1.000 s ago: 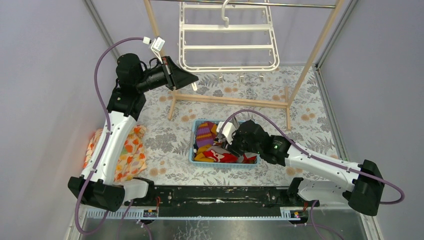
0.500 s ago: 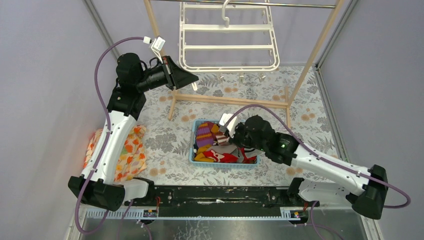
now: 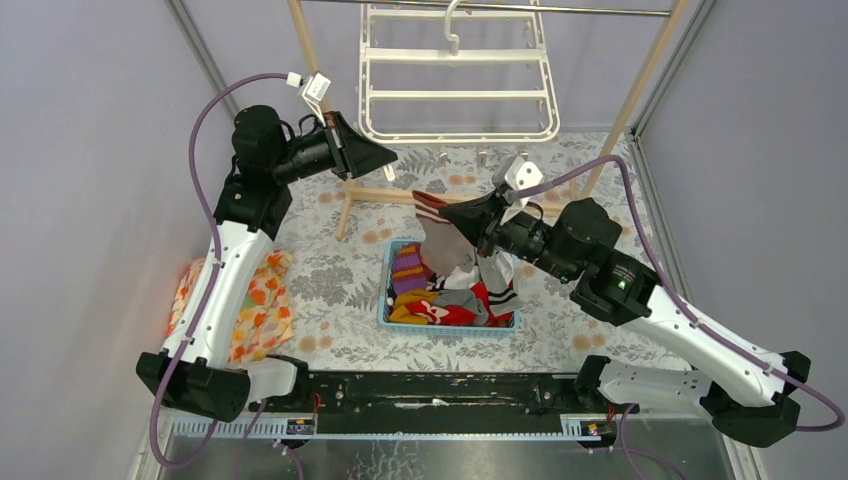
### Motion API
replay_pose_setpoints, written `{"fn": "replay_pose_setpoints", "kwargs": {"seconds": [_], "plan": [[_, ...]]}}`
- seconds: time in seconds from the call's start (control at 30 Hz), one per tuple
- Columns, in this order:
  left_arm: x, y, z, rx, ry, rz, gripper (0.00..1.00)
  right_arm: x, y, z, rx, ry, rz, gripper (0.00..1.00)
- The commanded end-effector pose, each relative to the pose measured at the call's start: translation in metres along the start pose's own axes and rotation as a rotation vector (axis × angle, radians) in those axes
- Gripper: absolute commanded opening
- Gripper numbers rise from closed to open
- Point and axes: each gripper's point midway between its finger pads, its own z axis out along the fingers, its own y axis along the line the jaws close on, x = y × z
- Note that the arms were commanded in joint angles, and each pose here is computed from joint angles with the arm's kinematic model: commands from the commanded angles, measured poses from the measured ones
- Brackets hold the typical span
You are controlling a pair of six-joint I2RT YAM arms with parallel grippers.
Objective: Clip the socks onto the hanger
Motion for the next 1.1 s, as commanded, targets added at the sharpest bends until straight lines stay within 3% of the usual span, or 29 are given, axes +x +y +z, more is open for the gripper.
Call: {"fn": "replay_pose_setpoints", "kwargs": {"seconds": [0.0,0.37,0.7,1.07], "plan": [[0.006,-0.021,-0.007,0.073,0.050,0.009,0.15,-0.029,0.023,0.010,-0.104,-0.096,0.162,0.00],[0.008,-0.028,-0.009,0.108,0.061,0.003,0.15,0.012,0.038,0.049,-0.154,-0.150,0.295,0.00],[0.014,-0.039,-0.012,0.180,0.092,0.002,0.15,0.009,0.022,0.069,-0.184,-0.211,0.384,0.00],[0.017,-0.042,-0.011,0.224,0.117,-0.009,0.14,0.009,0.009,0.073,-0.252,-0.189,0.426,0.00]]}}
